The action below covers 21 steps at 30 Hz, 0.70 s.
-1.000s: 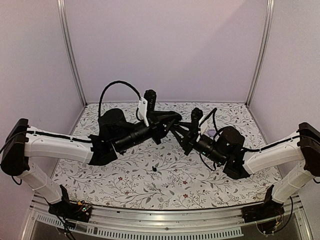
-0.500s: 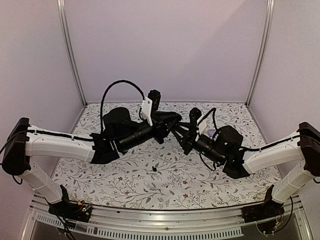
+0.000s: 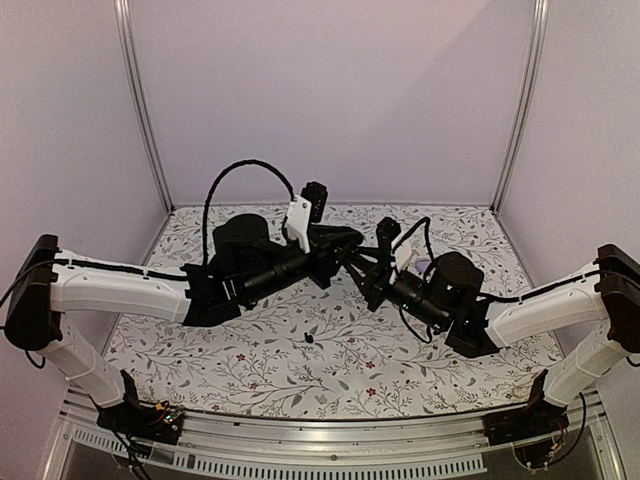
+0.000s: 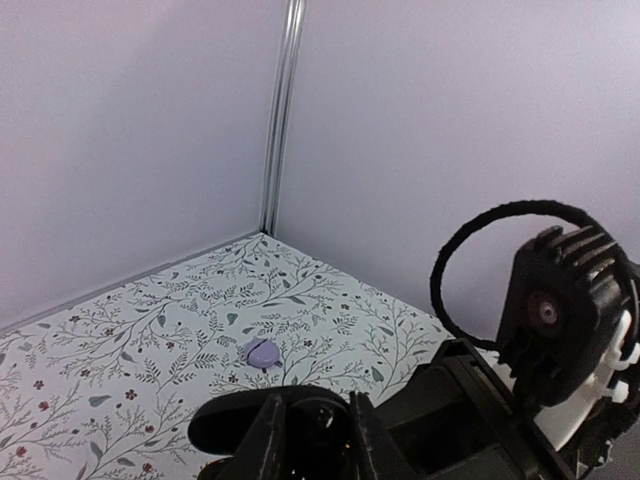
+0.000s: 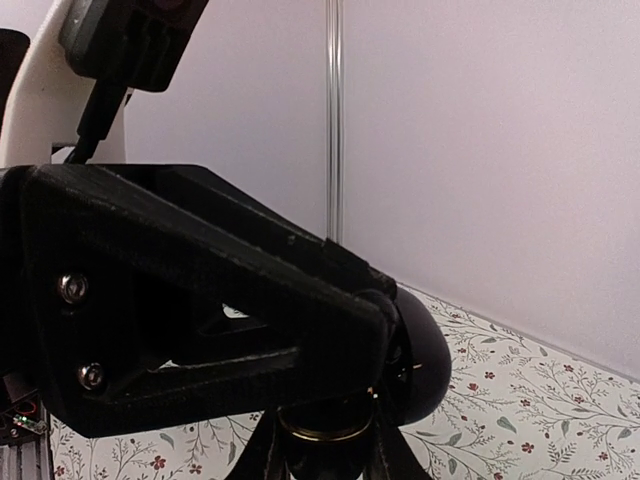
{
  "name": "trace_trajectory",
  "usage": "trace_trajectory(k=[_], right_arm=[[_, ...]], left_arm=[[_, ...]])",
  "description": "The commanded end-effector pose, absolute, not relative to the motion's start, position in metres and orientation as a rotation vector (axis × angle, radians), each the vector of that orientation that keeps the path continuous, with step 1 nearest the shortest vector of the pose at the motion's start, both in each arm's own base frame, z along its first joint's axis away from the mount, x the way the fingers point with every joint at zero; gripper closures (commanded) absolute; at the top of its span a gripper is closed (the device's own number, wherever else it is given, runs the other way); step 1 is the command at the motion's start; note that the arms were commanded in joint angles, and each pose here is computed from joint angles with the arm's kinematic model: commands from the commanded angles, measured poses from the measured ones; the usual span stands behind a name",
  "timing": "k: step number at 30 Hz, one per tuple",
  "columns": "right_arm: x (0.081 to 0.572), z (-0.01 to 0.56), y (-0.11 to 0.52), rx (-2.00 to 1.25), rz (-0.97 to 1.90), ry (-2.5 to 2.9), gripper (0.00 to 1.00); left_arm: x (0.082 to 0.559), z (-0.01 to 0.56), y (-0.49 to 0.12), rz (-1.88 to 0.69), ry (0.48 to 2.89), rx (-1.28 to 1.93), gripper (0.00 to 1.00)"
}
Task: Insert the wireless bluetooth earbuds into the charging case
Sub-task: Insert the right earbud into the right side groove of the charging case.
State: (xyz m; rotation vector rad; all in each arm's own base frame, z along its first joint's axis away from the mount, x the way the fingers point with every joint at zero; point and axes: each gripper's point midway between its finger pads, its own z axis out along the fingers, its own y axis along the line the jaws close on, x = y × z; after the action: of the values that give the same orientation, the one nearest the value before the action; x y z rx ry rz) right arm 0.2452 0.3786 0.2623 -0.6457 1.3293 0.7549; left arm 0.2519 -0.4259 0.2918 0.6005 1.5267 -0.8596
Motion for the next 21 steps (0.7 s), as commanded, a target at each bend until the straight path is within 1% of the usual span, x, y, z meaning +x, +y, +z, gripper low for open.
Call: trace_trajectory(k=[1,8,13,21], right_arm=[[0.226,0.350,0.360,-0.502,0.864,1.076,1.00],[0.226,0.352,0.359,-0.492,0.870,1.067,1.00],[0.227,0.350,0.362,-0.500,0.869,1.073,1.00],[0.229,0.334,0.367,-0.528,0.860,1.102,1.00]], left_arm=[[0.255,0.231,-0.418,-0.723,1.721,0.657,0.77],[0.256,0.233,-0.414,-0.713,1.720,0.649,0.74],[0.249,0.237,-0.421,-0.752,1.698,0.697,0.66],[0.230,0.274,-0.423,-0.817,1.574,0.795,0.53]])
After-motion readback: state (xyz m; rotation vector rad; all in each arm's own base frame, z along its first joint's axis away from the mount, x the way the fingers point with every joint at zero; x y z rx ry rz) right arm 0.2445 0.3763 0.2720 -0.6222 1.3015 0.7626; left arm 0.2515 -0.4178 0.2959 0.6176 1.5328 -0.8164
